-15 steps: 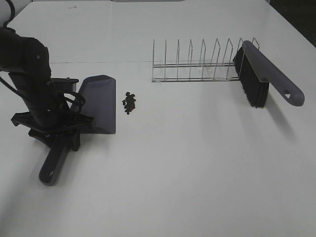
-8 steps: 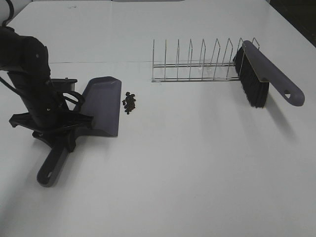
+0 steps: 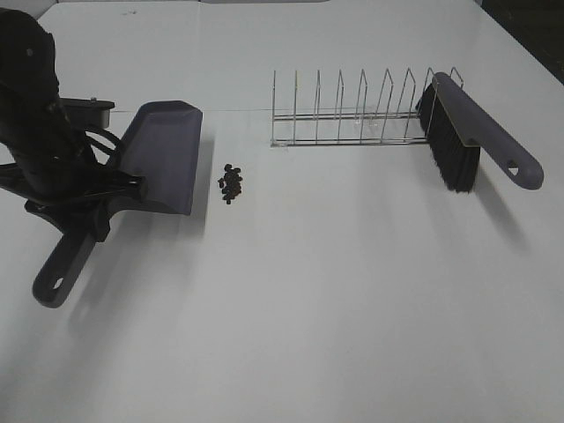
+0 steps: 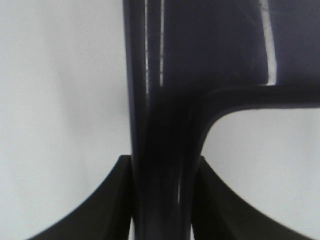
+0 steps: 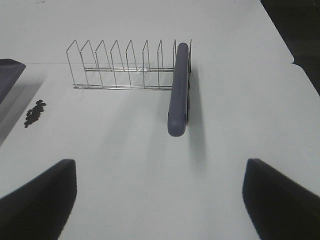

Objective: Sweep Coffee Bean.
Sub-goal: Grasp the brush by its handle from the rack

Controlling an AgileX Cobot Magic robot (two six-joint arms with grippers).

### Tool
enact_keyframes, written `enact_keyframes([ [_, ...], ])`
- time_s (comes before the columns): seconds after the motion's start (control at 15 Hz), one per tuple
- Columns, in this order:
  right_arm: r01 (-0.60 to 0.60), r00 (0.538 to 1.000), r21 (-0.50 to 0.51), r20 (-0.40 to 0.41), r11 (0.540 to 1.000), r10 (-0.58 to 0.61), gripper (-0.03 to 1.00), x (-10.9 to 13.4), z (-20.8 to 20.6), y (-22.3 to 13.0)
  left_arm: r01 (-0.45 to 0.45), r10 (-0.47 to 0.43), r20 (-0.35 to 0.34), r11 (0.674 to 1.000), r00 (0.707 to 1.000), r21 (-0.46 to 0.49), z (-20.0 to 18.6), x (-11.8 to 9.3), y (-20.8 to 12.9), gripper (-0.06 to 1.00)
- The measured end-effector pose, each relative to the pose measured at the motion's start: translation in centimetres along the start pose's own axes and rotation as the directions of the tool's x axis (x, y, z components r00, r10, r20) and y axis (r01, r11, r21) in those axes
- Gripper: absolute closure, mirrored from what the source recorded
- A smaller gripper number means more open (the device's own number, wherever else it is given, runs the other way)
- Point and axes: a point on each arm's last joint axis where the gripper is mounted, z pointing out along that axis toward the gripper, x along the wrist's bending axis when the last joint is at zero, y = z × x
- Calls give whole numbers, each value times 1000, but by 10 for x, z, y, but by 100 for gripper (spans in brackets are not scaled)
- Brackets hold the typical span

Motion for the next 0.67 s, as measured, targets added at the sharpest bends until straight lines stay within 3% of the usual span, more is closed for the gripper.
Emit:
enact_keyframes([
  [0.27, 12, 1000, 133, 0, 991, -12, 15, -3, 64, 53, -2, 2, 0, 1000, 1000, 2, 0, 0, 0, 68],
  [0.4, 40, 999, 228, -20, 973, -36, 15, -5, 126, 98, -7, 7, 0, 1000, 1000, 2, 0, 0, 0, 68],
  [0.67, 86, 996, 339, -58, 937, -71, 15, -6, 213, 141, -18, 18, 0, 1000, 1000, 2, 0, 0, 0, 68],
])
